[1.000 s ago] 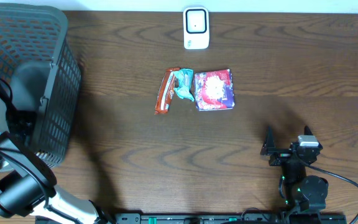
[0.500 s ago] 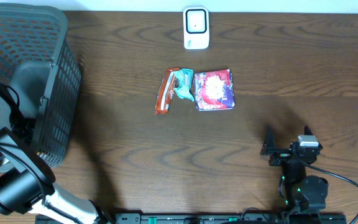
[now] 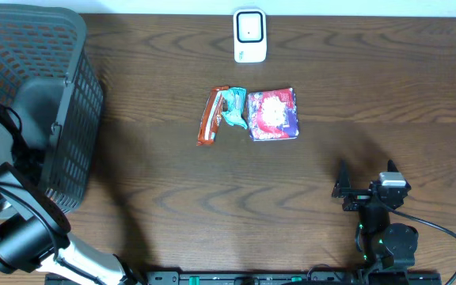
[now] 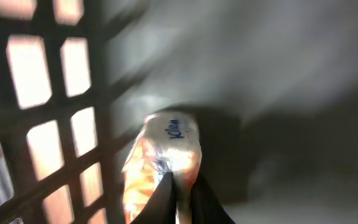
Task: Scan the item barcode
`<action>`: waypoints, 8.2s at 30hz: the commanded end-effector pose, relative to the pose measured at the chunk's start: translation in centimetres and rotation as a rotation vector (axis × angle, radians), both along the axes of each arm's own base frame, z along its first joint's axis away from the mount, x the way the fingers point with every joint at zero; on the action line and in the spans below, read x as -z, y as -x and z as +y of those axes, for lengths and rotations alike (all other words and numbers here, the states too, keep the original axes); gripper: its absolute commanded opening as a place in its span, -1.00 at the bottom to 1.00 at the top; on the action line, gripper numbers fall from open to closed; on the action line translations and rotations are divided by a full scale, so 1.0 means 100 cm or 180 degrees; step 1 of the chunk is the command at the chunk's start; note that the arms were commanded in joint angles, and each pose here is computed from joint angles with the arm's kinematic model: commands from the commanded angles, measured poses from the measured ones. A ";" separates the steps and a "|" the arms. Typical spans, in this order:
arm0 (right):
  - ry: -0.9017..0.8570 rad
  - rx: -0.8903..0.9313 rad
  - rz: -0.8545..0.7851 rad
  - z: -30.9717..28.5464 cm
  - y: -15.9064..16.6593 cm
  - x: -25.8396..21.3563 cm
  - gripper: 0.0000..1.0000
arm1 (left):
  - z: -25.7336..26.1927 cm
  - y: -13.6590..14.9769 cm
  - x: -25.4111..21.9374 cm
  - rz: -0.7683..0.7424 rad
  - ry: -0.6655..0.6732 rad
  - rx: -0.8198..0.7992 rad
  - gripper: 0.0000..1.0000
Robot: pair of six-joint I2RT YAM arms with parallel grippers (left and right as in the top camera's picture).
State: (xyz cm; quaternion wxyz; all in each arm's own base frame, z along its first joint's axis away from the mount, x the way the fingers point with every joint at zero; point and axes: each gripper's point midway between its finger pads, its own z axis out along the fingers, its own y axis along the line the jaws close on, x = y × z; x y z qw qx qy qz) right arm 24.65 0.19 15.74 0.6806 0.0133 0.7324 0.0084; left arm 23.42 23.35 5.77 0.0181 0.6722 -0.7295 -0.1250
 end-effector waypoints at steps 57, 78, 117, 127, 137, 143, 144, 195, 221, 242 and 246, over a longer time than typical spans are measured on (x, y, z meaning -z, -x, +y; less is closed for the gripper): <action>-0.0032 0.0009 0.0011 0.000 0.000 0.001 0.99 | -0.437 -0.198 -0.071 -0.2337 0.1237 0.4894 -0.04; -0.0032 0.0009 0.0012 0.000 0.000 0.001 0.99 | -0.203 -0.204 -0.349 -0.4116 -0.1033 0.3704 0.32; -0.0032 0.0009 0.0014 0.000 0.000 0.002 0.99 | -0.044 -0.114 -0.332 -0.3525 -0.1425 0.2925 0.51; -0.0032 0.0009 0.0014 0.000 0.000 0.002 0.98 | -0.223 -0.103 -0.335 -0.4055 0.0067 0.4045 0.52; -0.0032 0.0009 0.0013 0.000 0.000 0.001 0.99 | -0.308 -0.101 -0.274 -0.3073 0.0347 0.4651 0.53; -0.0032 0.0009 0.0013 0.000 0.000 0.001 0.99 | -0.311 -0.099 -0.246 -0.2499 0.0163 0.4739 0.54; -0.0032 0.0009 0.0013 0.000 0.000 0.001 0.99 | -0.314 -0.097 -0.242 -0.2457 0.0216 0.4756 0.54; -0.0126 -0.1192 0.1451 0.065 -0.056 -0.119 0.98 | -0.316 -0.038 -0.188 -0.1361 0.1041 0.4553 0.96; -0.1243 -0.1609 0.4140 0.109 -0.160 0.091 0.99 | -0.316 -0.038 -0.188 -0.1361 0.1041 0.4555 0.96; -0.1389 -0.1779 0.4180 0.116 -0.177 0.098 -0.98 | -0.316 -0.038 -0.188 -0.1361 0.1041 0.4553 0.96; -0.0730 -0.0955 0.4162 0.082 -0.189 0.065 -0.98 | -0.316 -0.038 -0.188 -0.1361 0.1041 0.4553 0.96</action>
